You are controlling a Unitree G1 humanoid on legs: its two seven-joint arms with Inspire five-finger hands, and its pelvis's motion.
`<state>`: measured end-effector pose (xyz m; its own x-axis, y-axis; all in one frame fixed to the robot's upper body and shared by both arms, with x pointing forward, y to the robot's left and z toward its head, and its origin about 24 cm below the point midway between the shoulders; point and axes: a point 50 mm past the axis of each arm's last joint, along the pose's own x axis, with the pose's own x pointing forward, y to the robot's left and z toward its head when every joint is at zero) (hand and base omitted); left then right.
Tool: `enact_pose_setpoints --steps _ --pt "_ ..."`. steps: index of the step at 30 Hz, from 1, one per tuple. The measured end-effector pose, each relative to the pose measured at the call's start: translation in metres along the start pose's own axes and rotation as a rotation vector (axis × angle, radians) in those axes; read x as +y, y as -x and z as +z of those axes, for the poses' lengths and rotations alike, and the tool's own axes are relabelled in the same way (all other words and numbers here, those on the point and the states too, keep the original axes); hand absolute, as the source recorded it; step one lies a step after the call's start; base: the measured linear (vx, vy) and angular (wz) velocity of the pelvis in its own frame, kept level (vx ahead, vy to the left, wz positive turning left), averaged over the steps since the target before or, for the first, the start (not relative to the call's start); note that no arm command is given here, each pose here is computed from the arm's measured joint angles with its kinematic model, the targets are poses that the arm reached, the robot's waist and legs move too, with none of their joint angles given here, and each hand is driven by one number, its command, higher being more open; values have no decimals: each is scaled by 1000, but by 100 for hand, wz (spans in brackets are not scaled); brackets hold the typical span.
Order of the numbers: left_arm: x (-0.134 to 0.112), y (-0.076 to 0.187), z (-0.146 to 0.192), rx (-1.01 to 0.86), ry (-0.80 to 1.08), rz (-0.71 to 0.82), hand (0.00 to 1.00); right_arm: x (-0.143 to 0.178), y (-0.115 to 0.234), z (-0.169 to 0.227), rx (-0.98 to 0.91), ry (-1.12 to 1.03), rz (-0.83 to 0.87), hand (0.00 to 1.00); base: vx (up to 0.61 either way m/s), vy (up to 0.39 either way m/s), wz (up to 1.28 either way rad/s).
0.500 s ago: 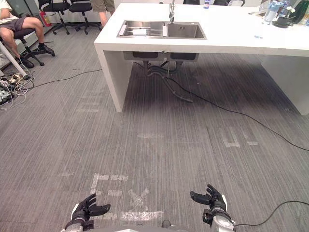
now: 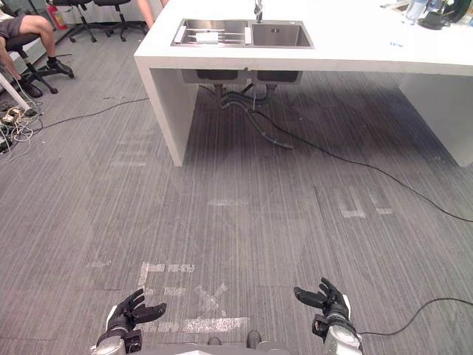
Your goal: Walk over to the sink, pick up the cup, carry it to the dishwasher, place the cup inside the dishwasher, then close the dishwasher door
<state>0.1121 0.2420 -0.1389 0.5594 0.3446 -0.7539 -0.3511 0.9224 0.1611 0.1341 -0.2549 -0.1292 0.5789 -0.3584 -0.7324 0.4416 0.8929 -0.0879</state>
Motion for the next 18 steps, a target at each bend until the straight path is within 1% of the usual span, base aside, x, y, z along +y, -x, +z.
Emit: enact_pose_setpoints --steps 4,8,11,13,15,18 --pt "-4 -1 9 -40 20 -9 90 2 0 1 -5 -6 1 90 45 13 -6" --pt "-11 1 29 -130 42 -34 90 3 0 8 -36 -31 -14 90 27 20 -9" --pt "-15 2 26 -128 31 -40 90 5 0 9 -42 -23 -13 90 152 11 -8" --pt "-14 3 26 -125 31 -34 90 8 1 6 -30 -12 -1 90 337 -20 9" --pt "-15 1 30 -134 37 -25 90 12 0 11 -46 -2 16 90 438 -53 18" --pt "-20 -4 45 -165 47 -33 90 9 0 15 -62 18 14 90 627 -146 55"
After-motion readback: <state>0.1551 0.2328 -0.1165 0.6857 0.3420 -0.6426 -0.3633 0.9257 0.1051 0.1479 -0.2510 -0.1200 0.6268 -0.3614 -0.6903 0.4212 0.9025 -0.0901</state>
